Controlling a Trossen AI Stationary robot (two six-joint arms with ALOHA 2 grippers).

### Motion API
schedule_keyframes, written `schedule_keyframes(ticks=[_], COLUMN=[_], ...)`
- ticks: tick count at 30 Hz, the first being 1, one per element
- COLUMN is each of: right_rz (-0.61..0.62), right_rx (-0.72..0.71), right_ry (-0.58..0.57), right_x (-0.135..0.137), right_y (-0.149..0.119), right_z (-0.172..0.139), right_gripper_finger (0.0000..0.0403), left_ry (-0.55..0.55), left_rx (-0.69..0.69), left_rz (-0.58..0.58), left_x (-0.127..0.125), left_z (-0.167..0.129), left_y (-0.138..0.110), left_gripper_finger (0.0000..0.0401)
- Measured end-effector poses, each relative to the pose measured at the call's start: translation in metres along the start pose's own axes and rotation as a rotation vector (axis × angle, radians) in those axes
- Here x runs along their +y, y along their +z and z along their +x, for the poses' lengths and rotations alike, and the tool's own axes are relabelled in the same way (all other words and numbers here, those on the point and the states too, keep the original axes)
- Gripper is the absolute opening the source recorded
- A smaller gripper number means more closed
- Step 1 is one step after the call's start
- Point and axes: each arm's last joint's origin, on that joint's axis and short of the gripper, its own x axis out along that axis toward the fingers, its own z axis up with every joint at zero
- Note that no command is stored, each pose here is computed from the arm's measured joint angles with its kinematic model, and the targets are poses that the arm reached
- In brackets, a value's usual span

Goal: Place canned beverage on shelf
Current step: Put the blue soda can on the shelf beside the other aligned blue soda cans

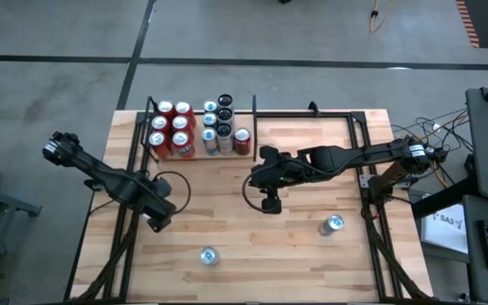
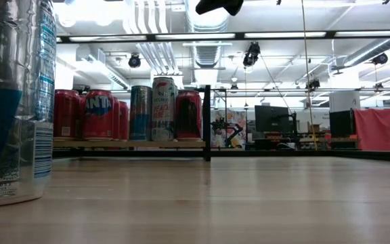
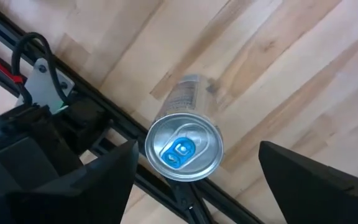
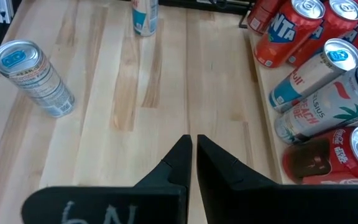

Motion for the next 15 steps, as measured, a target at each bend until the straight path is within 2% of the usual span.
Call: schedule_keyframes(ticks=[15], right_rz=[0.010], right_rx=[0.012], right_ry=[0.001], right_x=[0.0002], right_y=[-0.0024], right_z=[0.0016], right_gripper_finger=[0.0013], left_ry=[0.018], left_rx=[0.005], left_rz=[-0.004], left_x=[-0.0016], left_z=[0.0007], left_y=[-0.0059], left_gripper_finger=[0.0317])
